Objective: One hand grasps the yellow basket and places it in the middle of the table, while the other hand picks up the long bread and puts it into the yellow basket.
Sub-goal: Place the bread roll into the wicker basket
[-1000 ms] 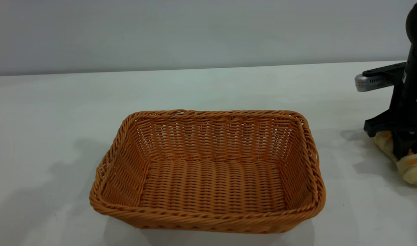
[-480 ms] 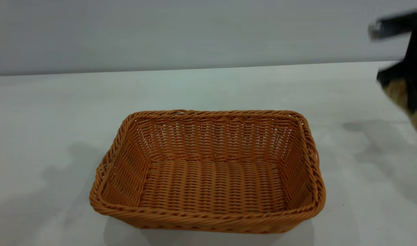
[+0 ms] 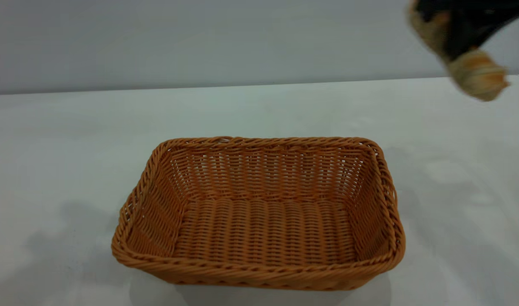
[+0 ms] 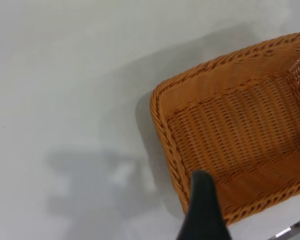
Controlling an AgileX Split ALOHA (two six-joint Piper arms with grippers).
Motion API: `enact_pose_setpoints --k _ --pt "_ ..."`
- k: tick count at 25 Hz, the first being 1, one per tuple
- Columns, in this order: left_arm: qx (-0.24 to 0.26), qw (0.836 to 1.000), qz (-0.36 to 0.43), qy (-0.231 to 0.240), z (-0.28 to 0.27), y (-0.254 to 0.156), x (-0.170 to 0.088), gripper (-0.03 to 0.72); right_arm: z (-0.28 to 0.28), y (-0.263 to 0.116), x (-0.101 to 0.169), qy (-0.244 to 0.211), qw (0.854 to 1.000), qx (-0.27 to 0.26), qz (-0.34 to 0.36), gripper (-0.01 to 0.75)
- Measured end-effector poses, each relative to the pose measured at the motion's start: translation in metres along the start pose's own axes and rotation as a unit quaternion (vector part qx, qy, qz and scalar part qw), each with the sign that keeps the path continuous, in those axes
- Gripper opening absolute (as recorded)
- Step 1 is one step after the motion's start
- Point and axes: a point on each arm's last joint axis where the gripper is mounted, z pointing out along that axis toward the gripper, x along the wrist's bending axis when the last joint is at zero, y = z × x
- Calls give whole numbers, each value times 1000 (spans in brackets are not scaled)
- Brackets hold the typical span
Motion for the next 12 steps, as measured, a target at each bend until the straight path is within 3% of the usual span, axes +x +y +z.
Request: enact_pose_setpoints --k 12 --pt "-37 999 -8 0 -51 -56 -12 584 -6 -15 124 89 986 -20 -136 58"
